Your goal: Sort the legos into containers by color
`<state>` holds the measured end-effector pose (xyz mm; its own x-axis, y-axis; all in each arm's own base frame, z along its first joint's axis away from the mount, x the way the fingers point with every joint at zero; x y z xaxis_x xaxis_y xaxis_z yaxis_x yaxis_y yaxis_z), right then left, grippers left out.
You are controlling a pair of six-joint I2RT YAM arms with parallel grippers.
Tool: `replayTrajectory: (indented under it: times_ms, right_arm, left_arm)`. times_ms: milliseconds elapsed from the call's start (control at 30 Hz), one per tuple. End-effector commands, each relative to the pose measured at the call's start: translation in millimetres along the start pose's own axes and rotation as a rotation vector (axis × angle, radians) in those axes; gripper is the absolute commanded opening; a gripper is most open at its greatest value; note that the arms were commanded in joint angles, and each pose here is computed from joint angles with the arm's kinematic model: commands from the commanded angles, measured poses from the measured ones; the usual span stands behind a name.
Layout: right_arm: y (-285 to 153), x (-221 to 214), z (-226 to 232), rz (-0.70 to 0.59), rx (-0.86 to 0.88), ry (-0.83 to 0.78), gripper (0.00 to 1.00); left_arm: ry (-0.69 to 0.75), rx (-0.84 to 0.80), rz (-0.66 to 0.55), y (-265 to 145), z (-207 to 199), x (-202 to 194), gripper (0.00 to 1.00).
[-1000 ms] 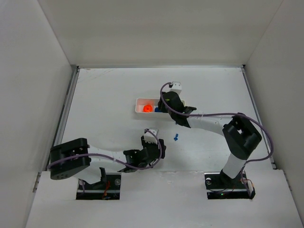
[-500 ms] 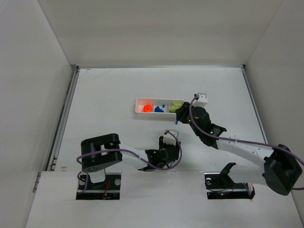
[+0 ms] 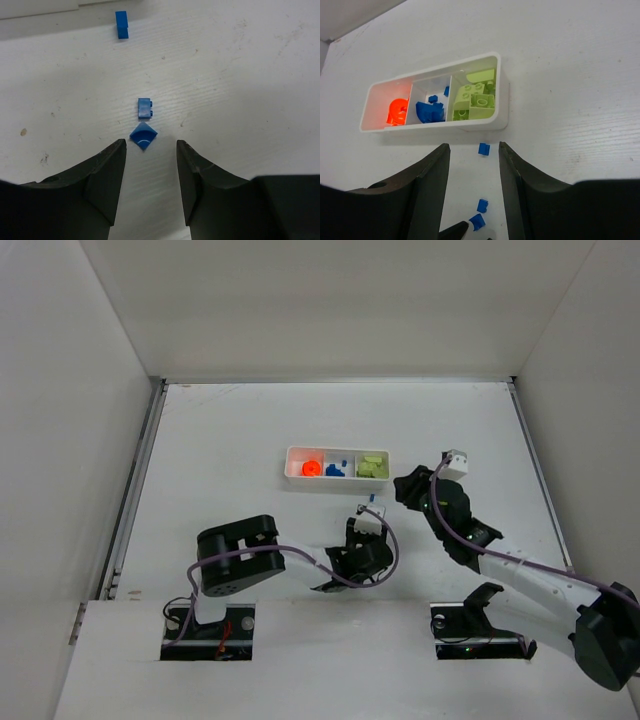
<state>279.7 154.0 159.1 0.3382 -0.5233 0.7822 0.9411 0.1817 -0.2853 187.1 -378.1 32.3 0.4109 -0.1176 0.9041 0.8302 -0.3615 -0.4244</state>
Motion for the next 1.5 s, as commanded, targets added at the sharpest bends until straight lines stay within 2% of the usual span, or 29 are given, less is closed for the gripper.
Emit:
replayTrajectory:
  times_ms: [0,133,400,533,833,1000,1167,1467]
  right_arm:
    - [-1.1,13.6,10.6,-0.039,0.058,0.057,0.50]
    - [-1.1,13.5,8.6,-0.040,0.055,0.058,0.50]
    - [0.6,11.5,7.5,-0.034,0.048,0.056,0.50]
    - [0.1,11.9,6.8,-0.038,0.047,0.056,0.50]
    - [-0.1,12.2,7.1,-0.039,0.048,0.060,0.50]
    - [-2.6,15.5,5.3,-0.047,0.048,0.060,0.50]
    - [-4.6,14.2,2.8,-0.041,0.042,0.052,0.50]
    - [-7.1,-3.2,1.0,0.014,0.010,0.016,0.47]
  left_arm:
    - [0.006,0.053,-0.004,8.6,11.0,3.1,0.42]
    - [0.012,0.063,0.006,15.3,13.5,0.5,0.41]
    - [0.006,0.031,0.026,15.4,7.4,-5.4,0.30]
    - [0.009,0.024,0.028,8.0,9.8,-5.8,0.28]
    - [0.018,0.016,0.030,2.6,9.2,-7.3,0.31]
    - [0.017,0.022,0.025,1.9,11.8,-7.6,0.23]
    - [-0.026,0.016,-0.016,-12.2,24.2,16.9,0.20]
    - [-0.188,-0.025,-0.110,-39.5,64.7,93.2,0.20]
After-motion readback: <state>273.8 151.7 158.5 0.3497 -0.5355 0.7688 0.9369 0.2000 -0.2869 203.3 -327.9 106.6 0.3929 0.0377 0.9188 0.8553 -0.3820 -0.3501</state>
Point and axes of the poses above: each gripper's point midway between its finger pads, its own y axis out along the fingers, its own z axis along the line the jaws close on, x = y × z, the point moved 2 cm from there along -y, back along the fingers, and after that the axes turned 6 degrees about y, right-handed, at the moved point
